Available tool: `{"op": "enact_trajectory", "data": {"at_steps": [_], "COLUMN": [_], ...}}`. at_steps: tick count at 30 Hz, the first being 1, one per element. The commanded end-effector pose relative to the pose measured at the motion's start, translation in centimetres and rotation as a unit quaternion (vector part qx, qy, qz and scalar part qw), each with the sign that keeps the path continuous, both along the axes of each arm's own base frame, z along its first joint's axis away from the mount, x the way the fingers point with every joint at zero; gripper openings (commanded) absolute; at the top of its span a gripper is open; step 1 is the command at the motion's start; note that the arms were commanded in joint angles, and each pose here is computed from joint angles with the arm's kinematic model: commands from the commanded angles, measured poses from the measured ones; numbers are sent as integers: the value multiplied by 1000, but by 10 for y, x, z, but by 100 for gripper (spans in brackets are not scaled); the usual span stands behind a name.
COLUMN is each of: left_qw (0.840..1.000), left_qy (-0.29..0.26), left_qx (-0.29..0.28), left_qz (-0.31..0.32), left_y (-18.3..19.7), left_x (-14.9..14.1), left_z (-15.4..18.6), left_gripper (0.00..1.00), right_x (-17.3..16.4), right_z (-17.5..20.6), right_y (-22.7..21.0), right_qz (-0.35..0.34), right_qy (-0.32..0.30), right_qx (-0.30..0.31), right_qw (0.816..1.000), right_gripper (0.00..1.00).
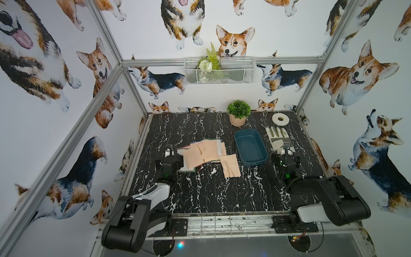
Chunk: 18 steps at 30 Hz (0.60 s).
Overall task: Take out the stationery paper from the storage box
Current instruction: Reset both arms
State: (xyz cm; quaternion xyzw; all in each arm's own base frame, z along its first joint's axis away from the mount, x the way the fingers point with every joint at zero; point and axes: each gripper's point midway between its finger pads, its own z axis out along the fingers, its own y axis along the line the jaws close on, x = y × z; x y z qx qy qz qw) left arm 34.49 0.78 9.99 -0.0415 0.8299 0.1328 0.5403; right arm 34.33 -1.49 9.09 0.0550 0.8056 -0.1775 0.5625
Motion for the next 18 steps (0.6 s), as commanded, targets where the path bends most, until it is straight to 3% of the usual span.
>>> {"op": "enact_trajectory", "data": {"at_steps": [1, 4, 6, 8, 9, 18], "left_qw": [997, 998, 997, 998, 999, 998], "left_qy": [-60, -54, -57, -43, -47, -47], "left_qx": [-12, -7, 3, -23, -19, -30], "left_qz": [-42, -41, -52, -39, -18, -21], "left_y": [-15, -14, -17, -9, -2, 2], "left_x": [26, 39, 46, 46, 48, 49], "left_z": [23, 12, 5, -1, -6, -7], "left_gripper": [100, 100, 100, 100, 100, 100], "right_x": [11, 10, 15, 16, 19, 25], "right_z": [27, 10, 14, 7, 3, 2], "right_y": [8, -8, -11, -9, -9, -9], "right_qz": [29, 28, 28, 28, 31, 28], "right_qy": [-48, -57, -79, -30, -26, -10], "right_qx": [35, 89, 85, 102, 102, 103], "right_qw": [998, 994, 993, 994, 994, 994], "right_gripper": [100, 100, 100, 100, 100, 100]}}
